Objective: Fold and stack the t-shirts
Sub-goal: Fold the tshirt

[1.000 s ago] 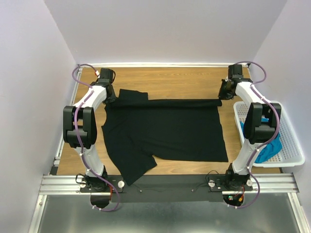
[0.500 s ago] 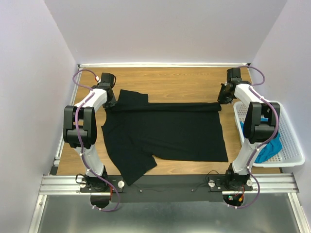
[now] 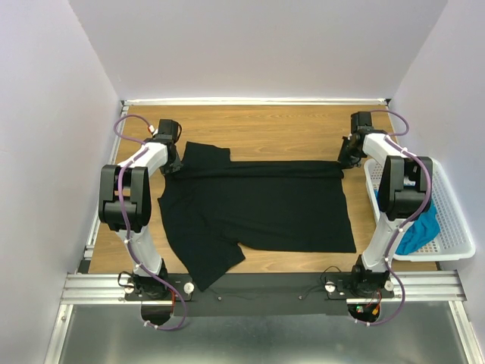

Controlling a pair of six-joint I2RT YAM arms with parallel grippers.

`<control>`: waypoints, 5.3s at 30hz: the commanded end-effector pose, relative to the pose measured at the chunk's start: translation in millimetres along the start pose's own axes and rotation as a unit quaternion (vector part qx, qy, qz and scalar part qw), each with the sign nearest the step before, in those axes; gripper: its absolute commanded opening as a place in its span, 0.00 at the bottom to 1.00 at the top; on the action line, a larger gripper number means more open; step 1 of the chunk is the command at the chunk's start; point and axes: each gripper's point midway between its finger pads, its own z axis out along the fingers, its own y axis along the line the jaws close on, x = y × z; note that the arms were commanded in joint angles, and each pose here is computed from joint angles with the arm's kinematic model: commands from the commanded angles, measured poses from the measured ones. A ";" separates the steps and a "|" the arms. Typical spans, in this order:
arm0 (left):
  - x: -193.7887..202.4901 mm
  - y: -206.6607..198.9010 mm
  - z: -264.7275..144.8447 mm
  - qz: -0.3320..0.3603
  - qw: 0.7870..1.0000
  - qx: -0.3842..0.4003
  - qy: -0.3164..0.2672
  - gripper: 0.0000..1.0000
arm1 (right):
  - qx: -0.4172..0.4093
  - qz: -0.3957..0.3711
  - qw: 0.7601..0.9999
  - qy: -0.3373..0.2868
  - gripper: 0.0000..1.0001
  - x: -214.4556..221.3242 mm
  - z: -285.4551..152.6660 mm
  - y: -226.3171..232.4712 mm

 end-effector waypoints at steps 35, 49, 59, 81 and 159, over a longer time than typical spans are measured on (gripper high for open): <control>-56.9 -9.4 -72.6 -0.028 0.988 0.083 -0.128 0.86 | -0.305 -0.158 0.939 -0.027 0.64 38.0 -76.5 227.3; -109.9 -59.3 7.9 -0.002 0.991 0.091 -0.099 0.79 | -0.437 -0.092 0.894 0.039 0.62 52.6 -28.6 368.1; -87.8 -65.0 42.1 0.003 0.994 0.095 -0.061 0.74 | -0.455 -0.079 0.882 0.090 0.62 94.2 3.8 412.5; -58.3 -75.7 72.3 0.007 0.993 0.114 -0.013 0.46 | -0.404 -0.053 0.908 0.101 0.16 122.6 58.0 412.1; 103.3 -26.4 -109.1 0.047 0.977 0.193 0.077 0.00 | -0.447 -0.265 0.843 0.138 0.02 216.3 -96.9 339.6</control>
